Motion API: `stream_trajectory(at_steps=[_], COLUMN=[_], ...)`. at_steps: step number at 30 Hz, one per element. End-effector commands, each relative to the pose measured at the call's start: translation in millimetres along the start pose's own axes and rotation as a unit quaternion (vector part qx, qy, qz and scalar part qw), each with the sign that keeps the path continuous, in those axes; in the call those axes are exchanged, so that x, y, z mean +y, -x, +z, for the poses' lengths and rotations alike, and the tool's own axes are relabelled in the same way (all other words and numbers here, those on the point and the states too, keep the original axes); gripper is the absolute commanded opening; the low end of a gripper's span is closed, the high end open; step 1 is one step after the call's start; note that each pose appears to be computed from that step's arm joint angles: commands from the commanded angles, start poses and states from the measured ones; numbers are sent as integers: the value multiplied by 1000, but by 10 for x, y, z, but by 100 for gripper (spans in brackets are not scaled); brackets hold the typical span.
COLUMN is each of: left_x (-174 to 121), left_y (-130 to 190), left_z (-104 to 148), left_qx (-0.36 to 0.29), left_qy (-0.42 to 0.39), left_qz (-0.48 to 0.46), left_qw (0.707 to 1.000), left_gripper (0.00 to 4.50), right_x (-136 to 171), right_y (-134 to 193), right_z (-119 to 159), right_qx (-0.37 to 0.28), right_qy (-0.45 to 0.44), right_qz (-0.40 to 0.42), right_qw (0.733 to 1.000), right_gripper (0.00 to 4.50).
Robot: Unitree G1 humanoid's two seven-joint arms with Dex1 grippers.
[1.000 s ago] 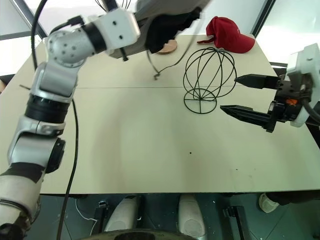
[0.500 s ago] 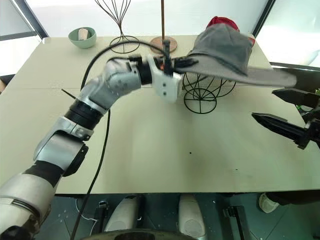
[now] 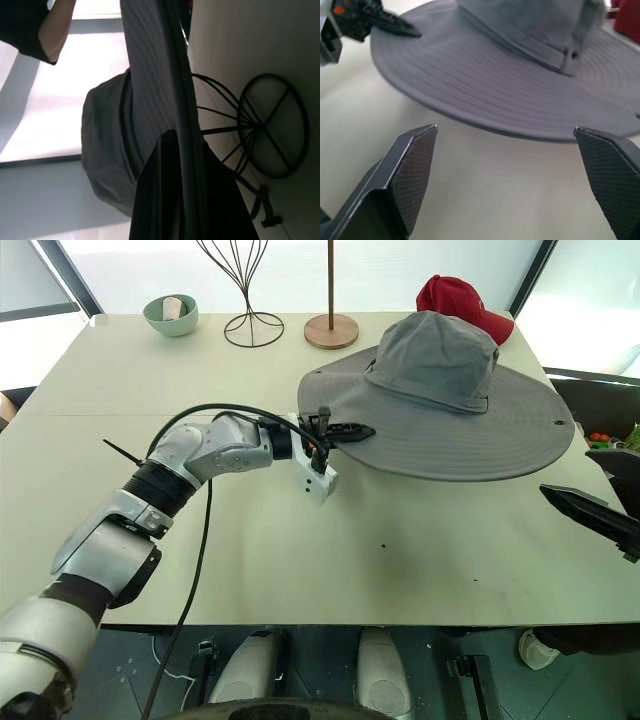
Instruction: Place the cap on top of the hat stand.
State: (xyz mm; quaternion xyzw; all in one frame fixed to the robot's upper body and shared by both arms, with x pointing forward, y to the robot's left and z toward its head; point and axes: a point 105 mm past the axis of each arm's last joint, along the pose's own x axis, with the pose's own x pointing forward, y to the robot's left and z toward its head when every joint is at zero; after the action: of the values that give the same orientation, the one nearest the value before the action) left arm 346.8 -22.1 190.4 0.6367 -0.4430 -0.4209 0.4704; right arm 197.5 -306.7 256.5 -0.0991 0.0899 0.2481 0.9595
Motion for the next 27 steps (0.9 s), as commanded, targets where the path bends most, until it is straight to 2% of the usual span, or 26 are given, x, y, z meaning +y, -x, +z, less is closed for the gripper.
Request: stream_trajectory(at_steps=[1,6,15,18,25,27], left_x=[-38,-142,-92,-110,-154,-147], left_y=[-30,-63,-42,-24,47,84], left_z=[-28,-77,-150,-136,-103,-107], left_qx=[1,1,4,0,-6,-4], left_qy=[-32,-61,-55,-43,-23,-16], left_qz=[-12,-38,-32,-34,-38,-35], left_qw=[999,997,998,999,999,999], left_gripper=[1,1,1,90,441,448], right_x=[-71,-117,-131,-146,-175,-184], right_y=[84,70,23,12,-51,-86], right_z=[111,108,62,45,47,68], right_qx=[-19,-21,-24,-22,-20,-23], right_qy=[20,21,19,18,25,27], right_qz=[-21,-29,-29,-32,-27,-23], right_qw=[999,999,999,999,999,999], right_gripper=[450,450,450,450,450,450])
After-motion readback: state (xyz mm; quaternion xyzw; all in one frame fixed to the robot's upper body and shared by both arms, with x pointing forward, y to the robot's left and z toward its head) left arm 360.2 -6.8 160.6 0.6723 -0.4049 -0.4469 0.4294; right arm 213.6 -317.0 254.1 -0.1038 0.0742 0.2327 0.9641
